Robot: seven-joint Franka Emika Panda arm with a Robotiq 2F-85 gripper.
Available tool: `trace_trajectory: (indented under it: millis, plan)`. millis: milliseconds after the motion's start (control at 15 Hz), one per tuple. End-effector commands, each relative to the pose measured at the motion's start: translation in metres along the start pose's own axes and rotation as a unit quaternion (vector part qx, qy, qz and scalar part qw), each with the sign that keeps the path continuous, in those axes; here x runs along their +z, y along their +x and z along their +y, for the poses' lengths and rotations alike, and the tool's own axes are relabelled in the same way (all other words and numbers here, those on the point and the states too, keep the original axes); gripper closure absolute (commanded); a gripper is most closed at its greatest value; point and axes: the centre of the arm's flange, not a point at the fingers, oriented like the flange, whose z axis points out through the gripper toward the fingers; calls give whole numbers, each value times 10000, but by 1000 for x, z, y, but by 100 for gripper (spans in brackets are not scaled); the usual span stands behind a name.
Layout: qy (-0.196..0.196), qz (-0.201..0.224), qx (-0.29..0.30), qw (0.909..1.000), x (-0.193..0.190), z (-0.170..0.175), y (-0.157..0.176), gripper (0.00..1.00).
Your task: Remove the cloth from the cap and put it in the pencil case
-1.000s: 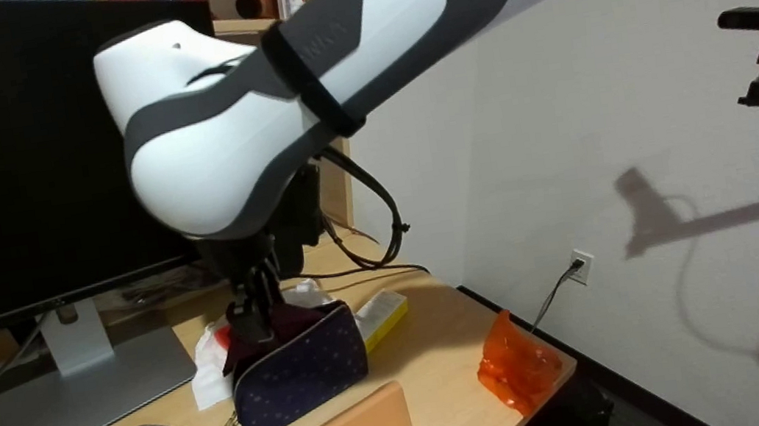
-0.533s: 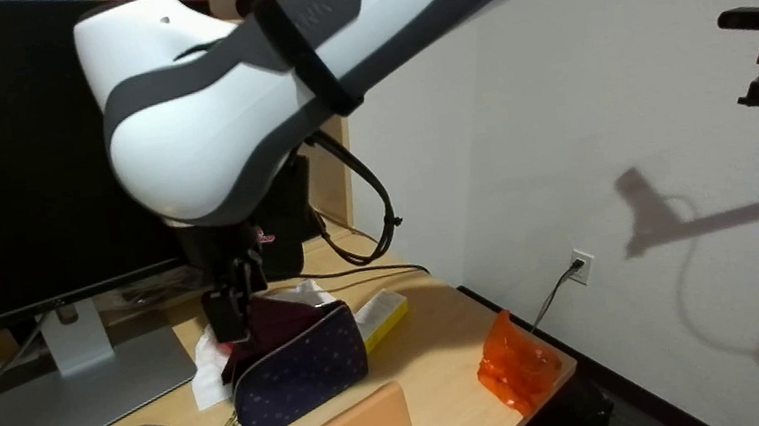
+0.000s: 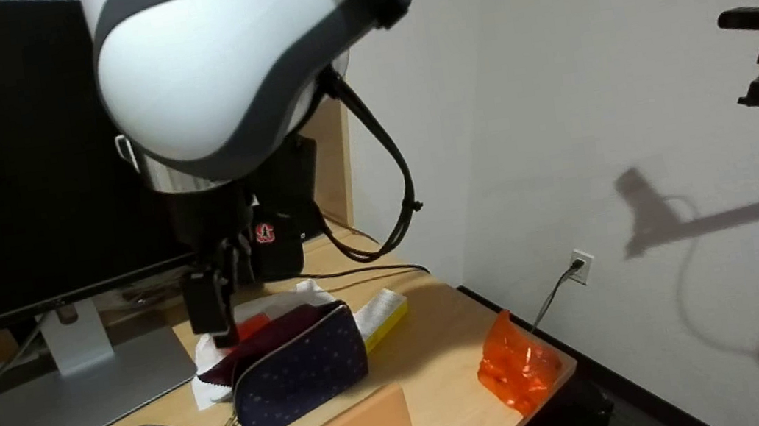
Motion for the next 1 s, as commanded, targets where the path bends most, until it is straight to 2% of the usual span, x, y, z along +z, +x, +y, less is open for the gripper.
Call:
trace_trajectory:
  millis: [0, 267, 467, 733, 933]
  plan:
    - [346, 325, 217, 9986, -22, -31, -49, 0]
    - [1008, 310, 678, 9921, -24, -55, -88, 0]
    - [1307, 310, 1208, 9835, -24, -57, -121, 0]
    - [1329, 291, 1677, 9764, -40, -49, -146, 0]
    - [1108, 149, 2174, 9696, -61, -36, -162, 0]
